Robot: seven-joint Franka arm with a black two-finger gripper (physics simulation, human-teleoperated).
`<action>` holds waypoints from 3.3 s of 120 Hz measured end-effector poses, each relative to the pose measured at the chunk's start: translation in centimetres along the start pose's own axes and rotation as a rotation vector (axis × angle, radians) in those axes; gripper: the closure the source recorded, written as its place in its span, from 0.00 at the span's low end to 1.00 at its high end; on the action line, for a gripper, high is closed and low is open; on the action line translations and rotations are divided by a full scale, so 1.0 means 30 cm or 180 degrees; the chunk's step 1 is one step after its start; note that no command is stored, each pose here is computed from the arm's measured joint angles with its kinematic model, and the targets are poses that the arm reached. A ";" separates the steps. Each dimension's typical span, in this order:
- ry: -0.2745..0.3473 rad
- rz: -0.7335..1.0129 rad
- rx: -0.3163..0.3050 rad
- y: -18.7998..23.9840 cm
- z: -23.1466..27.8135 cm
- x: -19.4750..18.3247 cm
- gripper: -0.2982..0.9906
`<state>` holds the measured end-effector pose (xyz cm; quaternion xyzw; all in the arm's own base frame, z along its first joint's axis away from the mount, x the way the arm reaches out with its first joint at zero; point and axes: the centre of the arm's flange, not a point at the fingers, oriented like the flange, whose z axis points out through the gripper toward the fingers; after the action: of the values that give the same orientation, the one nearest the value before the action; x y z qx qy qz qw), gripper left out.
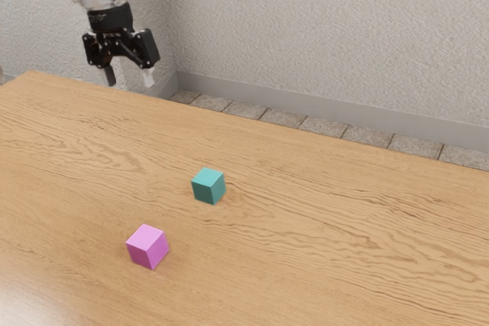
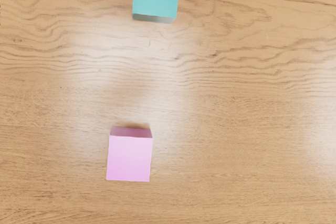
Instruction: Pick up the blue block with one arm, and put the blue block on the pink block with one arm
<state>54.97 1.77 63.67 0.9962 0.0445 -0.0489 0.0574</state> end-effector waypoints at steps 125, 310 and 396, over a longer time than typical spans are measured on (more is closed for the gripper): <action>0.0682 0.0360 0.0331 0.041 1.070 0.428 0.23; 0.0757 0.0404 0.0341 0.021 0.946 -0.014 0.49; 0.0641 -0.0047 0.0344 -0.078 0.996 -0.236 0.45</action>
<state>44.96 -0.05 34.59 0.9973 0.0546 0.0487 -0.0016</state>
